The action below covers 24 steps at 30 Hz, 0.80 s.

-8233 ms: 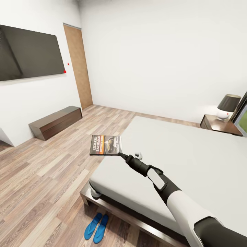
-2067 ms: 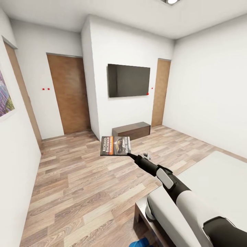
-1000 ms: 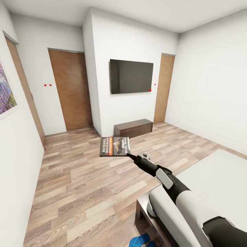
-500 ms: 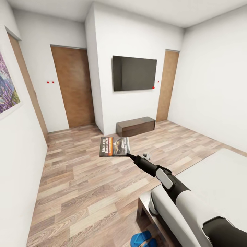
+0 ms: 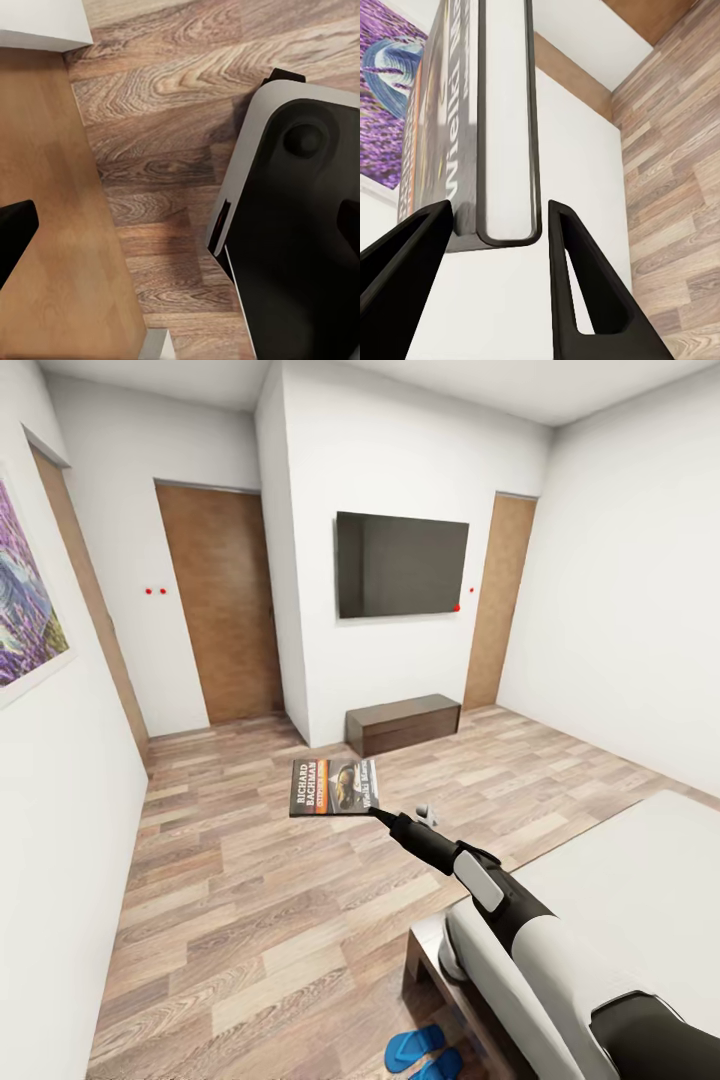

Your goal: In the bedroom, move the book from the bed onto either nightstand, and place the two sandals side by side next to the bed.

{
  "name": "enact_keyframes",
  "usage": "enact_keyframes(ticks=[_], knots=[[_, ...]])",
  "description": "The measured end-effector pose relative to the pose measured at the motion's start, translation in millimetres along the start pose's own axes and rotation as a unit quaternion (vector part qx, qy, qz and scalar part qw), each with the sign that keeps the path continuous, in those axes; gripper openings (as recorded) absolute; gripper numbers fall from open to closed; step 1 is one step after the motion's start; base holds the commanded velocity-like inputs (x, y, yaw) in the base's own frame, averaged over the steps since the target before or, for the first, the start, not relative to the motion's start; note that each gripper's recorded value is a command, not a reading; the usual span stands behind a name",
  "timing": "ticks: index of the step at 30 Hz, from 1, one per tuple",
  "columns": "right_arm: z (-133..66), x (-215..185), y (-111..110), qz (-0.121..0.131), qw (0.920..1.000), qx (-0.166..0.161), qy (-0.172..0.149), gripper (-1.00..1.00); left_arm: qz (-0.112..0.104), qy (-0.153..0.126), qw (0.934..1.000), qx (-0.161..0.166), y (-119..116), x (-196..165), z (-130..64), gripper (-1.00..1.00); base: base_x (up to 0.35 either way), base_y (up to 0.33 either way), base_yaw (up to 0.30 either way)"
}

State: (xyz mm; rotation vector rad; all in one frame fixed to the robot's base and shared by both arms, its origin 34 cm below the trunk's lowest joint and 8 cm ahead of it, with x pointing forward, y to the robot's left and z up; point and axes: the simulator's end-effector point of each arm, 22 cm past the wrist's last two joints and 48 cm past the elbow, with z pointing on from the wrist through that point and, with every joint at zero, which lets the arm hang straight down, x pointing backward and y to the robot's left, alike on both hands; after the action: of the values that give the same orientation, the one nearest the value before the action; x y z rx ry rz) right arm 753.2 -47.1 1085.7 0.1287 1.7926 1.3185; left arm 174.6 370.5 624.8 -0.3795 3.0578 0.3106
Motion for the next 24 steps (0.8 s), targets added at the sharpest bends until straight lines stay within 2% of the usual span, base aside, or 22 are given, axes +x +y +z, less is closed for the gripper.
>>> enact_keyframes(ticks=[11,24], knots=[[0.3,1.1,-3.6,0.002,1.0000,0.003,0.000,-1.00,0.000,0.000,1.0000,0.000,0.4,0.8,0.3,1.00,0.000,0.000,0.060],[1.4,4.3,-6.4,0.003,1.0000,0.005,0.003,-1.00,0.001,0.001,1.0000,-0.001,0.9,2.3,0.6,1.00,0.000,0.000,0.200]])
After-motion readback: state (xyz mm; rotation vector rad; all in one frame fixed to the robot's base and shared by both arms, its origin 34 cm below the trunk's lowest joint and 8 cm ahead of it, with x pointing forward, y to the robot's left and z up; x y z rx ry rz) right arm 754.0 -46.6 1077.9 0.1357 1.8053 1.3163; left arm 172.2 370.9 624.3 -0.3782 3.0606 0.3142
